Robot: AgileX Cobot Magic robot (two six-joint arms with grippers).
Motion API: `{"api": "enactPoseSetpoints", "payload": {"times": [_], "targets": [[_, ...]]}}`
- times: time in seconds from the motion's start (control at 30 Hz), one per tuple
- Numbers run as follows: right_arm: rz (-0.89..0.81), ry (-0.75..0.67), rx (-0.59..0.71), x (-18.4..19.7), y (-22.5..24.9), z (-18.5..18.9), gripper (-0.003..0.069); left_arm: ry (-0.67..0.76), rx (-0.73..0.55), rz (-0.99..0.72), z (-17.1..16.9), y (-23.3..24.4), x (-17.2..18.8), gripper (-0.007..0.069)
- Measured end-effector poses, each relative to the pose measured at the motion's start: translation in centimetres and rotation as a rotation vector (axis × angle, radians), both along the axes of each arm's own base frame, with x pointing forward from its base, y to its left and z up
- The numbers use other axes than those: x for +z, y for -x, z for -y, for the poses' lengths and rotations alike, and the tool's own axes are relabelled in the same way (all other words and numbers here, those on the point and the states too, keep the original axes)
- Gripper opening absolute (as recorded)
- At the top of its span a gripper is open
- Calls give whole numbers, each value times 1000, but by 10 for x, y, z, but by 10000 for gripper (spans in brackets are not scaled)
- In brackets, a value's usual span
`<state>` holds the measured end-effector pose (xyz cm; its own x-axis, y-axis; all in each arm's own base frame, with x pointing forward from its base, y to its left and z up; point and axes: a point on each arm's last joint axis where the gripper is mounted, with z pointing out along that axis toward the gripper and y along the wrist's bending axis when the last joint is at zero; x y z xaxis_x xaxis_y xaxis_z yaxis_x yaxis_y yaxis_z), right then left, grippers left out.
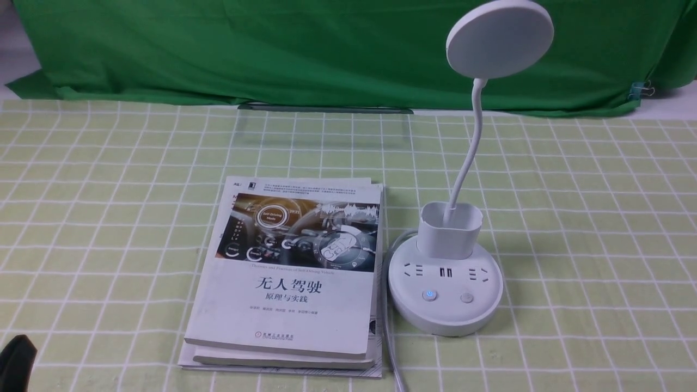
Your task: Turn off the desk lamp on the green coffee tablecloth by hand.
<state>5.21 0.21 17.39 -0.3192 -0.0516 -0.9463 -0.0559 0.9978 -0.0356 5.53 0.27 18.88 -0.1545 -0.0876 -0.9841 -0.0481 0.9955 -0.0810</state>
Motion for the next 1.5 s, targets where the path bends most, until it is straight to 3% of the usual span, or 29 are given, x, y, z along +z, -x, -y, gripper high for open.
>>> {"api": "enactPoseSetpoints", "payload": {"times": [1.5], "targets": [[-4,6,2,0,0,0,132,0,0,0,0,0,0,410]]}}
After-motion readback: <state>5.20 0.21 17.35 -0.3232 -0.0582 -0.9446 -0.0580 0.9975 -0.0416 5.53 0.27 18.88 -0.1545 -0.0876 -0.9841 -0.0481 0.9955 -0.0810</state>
